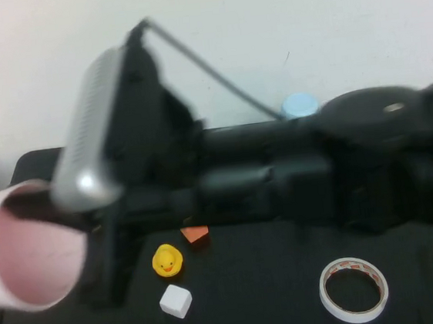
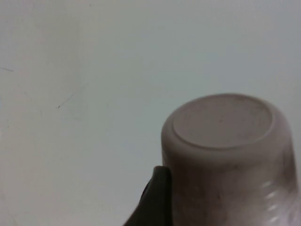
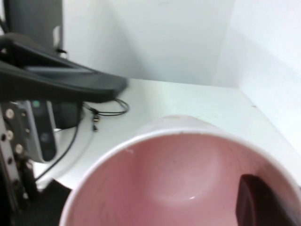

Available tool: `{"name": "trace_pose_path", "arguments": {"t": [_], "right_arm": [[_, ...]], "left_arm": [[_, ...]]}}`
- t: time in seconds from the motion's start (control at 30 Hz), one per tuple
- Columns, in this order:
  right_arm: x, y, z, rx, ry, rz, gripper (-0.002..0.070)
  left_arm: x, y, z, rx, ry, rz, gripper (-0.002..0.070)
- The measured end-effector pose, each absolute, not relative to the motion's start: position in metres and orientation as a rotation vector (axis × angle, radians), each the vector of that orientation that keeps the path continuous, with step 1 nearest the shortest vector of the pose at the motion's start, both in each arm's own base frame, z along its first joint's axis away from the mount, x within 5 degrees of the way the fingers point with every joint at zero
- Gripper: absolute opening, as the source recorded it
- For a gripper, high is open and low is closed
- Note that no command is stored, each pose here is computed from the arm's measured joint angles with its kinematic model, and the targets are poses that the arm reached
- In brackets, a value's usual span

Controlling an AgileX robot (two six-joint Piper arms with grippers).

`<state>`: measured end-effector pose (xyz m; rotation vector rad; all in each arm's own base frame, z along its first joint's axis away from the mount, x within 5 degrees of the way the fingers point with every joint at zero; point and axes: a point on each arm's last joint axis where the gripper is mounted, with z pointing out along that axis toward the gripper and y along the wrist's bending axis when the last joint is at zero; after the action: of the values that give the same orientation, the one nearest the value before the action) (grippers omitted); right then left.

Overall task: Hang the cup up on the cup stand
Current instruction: Adjust the cup with two arms

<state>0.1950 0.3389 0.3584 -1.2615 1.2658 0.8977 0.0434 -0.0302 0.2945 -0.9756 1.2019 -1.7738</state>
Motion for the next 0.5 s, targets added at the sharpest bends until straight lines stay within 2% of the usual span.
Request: {"name": "trace_pose_path", "arguments": {"t": [0.2,0.4,0.5], "right_arm": [[0.185,0.368,0.351,-1.302,1.245,0.939,0.002],[0.18,0.378,0.341,-1.323,1.255,0.967,0.0018],[0.18,0.379,0.34,-1.326,1.255,0.975,0.0017]], "left_arm": [[0.044,-0.028,0.294,-0.991,1.184,-1.754,0.0692],[0.046,-0.025,0.293,-1.014,1.164,-1.732,0.0691],[0.046,-0.025,0.292,-1.02,1.166,-1.728,0.0652]]}}
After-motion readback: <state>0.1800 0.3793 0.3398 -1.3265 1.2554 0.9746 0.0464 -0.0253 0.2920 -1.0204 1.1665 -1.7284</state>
